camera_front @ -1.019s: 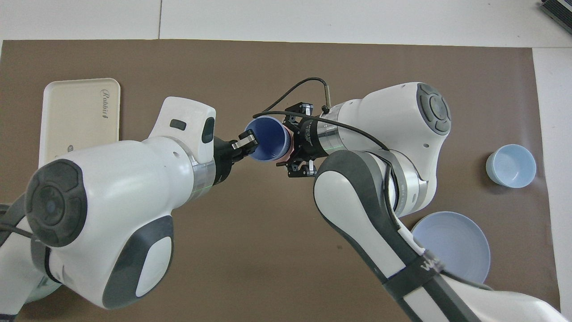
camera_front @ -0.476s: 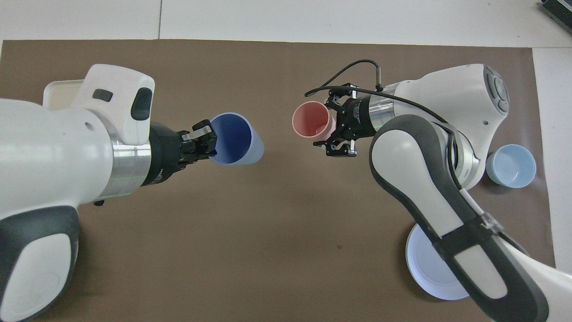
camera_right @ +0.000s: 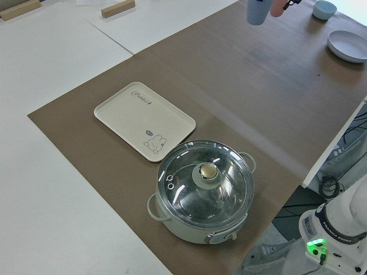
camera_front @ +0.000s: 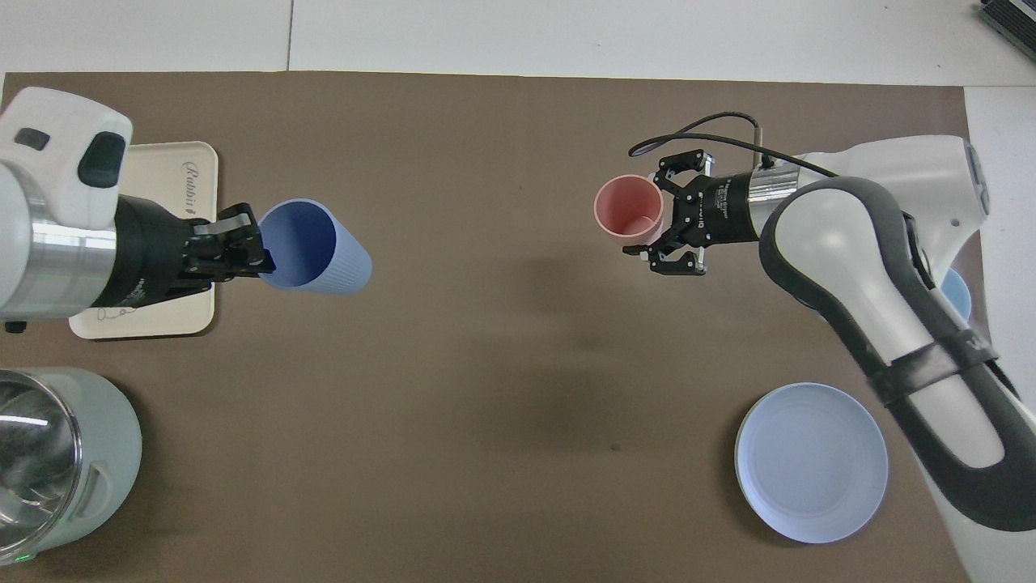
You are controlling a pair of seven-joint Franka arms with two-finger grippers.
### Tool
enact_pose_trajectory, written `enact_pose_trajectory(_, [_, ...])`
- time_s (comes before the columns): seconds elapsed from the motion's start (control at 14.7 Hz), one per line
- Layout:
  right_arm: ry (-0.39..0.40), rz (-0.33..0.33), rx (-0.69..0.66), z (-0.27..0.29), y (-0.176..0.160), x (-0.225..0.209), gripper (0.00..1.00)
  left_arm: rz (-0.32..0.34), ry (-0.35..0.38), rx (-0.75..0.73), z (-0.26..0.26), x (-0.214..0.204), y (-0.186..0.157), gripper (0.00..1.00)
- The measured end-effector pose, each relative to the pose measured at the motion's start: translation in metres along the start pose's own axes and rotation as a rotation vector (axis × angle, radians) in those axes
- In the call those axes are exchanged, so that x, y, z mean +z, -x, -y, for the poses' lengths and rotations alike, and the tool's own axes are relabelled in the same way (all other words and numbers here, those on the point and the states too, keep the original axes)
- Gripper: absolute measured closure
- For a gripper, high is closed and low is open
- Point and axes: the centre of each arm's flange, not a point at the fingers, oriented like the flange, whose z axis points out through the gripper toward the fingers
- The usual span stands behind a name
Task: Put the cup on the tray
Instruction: 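Carry the blue cup to the tray while the right gripper withdraws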
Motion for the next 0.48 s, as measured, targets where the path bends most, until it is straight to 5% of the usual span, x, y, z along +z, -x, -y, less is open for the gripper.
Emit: enact_pose_trajectory(0.48, [-0.019, 0.030, 0.013, 0.009, -0.134, -0.033, 0.20, -0.072, -0.034, 0.102, 0.131, -0.024, -0.063, 0.96])
